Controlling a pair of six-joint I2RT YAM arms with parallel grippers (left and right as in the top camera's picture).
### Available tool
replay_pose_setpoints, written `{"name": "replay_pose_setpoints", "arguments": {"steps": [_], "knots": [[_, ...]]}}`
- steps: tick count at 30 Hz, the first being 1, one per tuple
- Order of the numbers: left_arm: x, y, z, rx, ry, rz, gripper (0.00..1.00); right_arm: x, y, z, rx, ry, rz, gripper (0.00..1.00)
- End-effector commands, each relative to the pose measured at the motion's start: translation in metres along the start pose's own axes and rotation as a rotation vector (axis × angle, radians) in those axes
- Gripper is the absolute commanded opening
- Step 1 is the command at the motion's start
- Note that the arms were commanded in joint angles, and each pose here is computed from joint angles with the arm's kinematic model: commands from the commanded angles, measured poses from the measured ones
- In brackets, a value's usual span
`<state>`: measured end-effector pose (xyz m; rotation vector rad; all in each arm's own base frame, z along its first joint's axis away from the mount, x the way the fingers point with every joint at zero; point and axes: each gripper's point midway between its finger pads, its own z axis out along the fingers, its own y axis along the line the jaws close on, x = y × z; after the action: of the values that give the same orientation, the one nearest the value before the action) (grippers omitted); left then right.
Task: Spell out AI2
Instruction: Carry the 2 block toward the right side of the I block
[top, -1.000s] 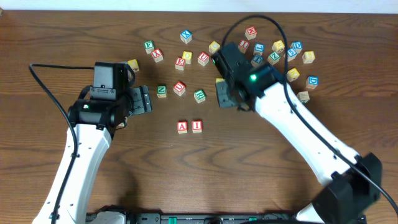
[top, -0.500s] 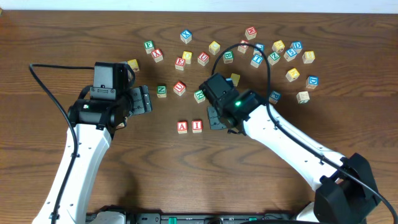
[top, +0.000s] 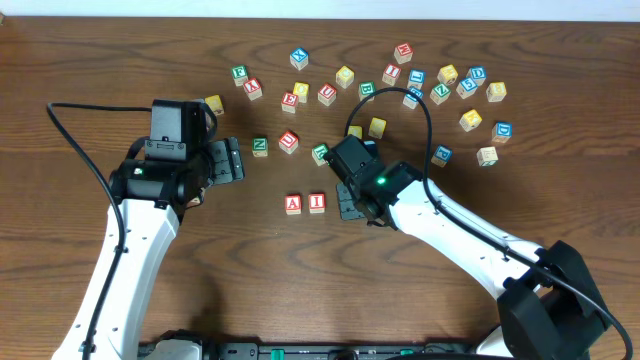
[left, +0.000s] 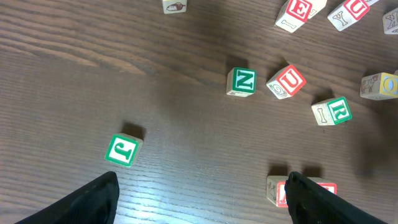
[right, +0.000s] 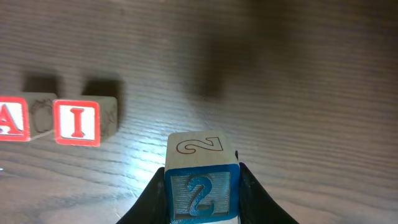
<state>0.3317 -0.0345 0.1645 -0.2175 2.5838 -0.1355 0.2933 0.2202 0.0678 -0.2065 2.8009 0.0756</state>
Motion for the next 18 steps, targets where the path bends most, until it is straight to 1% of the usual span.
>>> {"name": "replay_pose_setpoints", "arguments": {"steps": [1,7,18], "knots": [[-0.006,0.002,-0.003,-0.012,-0.013,0.009,0.84,0.003,0.009,0.0,-0.004,-0.014,-0.007,0.01],[-0.006,0.002,-0.003,-0.012,-0.013,0.009,0.84,0.003,0.02,0.002,-0.031,-0.042,-0.014,0.01],[-0.006,0.002,-0.003,-0.012,-0.013,0.009,0.84,0.004,0.017,0.008,-0.011,-0.054,0.0,0.01]]}}
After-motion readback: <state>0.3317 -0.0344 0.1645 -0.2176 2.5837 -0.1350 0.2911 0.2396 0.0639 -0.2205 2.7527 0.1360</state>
